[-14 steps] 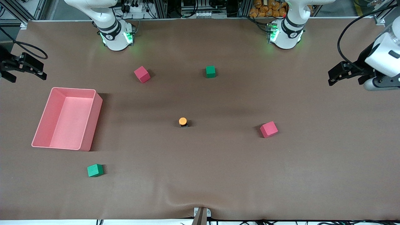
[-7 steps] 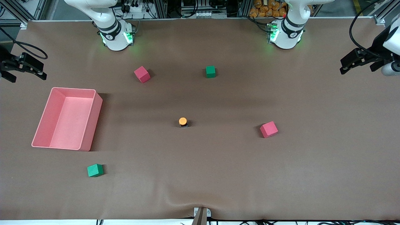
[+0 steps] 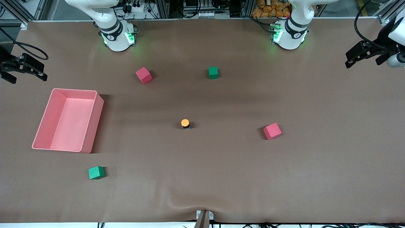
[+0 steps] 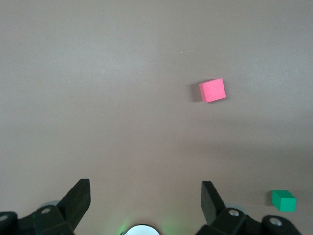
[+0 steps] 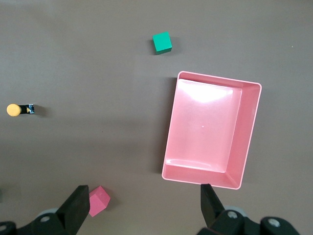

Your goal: Place and upright button with both arms

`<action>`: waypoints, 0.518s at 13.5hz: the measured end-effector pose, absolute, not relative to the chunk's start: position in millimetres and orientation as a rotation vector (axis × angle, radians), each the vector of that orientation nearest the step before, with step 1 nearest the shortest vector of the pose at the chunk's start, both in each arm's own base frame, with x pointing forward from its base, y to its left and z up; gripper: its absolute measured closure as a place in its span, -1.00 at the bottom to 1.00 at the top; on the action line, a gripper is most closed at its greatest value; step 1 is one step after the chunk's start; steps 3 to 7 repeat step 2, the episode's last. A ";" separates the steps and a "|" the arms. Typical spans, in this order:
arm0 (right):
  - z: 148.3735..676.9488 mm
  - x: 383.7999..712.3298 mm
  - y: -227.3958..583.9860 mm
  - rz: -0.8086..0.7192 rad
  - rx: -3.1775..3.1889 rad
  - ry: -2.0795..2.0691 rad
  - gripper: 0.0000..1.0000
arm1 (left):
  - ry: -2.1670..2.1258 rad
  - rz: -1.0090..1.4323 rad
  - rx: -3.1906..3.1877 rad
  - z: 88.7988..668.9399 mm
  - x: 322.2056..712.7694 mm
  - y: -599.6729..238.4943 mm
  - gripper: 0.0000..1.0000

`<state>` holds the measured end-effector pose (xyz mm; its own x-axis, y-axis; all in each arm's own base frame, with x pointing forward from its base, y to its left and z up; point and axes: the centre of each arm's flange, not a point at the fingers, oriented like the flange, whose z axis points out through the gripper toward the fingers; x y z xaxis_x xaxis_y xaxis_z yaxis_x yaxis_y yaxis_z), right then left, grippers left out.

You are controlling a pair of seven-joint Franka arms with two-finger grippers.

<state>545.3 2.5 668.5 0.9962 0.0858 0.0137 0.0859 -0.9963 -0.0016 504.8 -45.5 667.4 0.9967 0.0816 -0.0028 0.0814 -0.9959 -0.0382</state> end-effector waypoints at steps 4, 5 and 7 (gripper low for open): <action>668.5 545.3 1.8 -0.021 -3.137 -0.133 -1.00 | -0.123 0.008 -3.101 667.2 504.9 -44.3 -1.00; 668.5 545.3 1.8 -0.021 -3.137 -0.133 -1.00 | -0.123 0.008 -3.101 667.2 504.9 -44.3 -1.00; 668.5 545.3 1.8 -0.021 -3.137 -0.133 -1.00 | -0.123 0.008 -3.101 667.2 504.9 -44.3 -1.00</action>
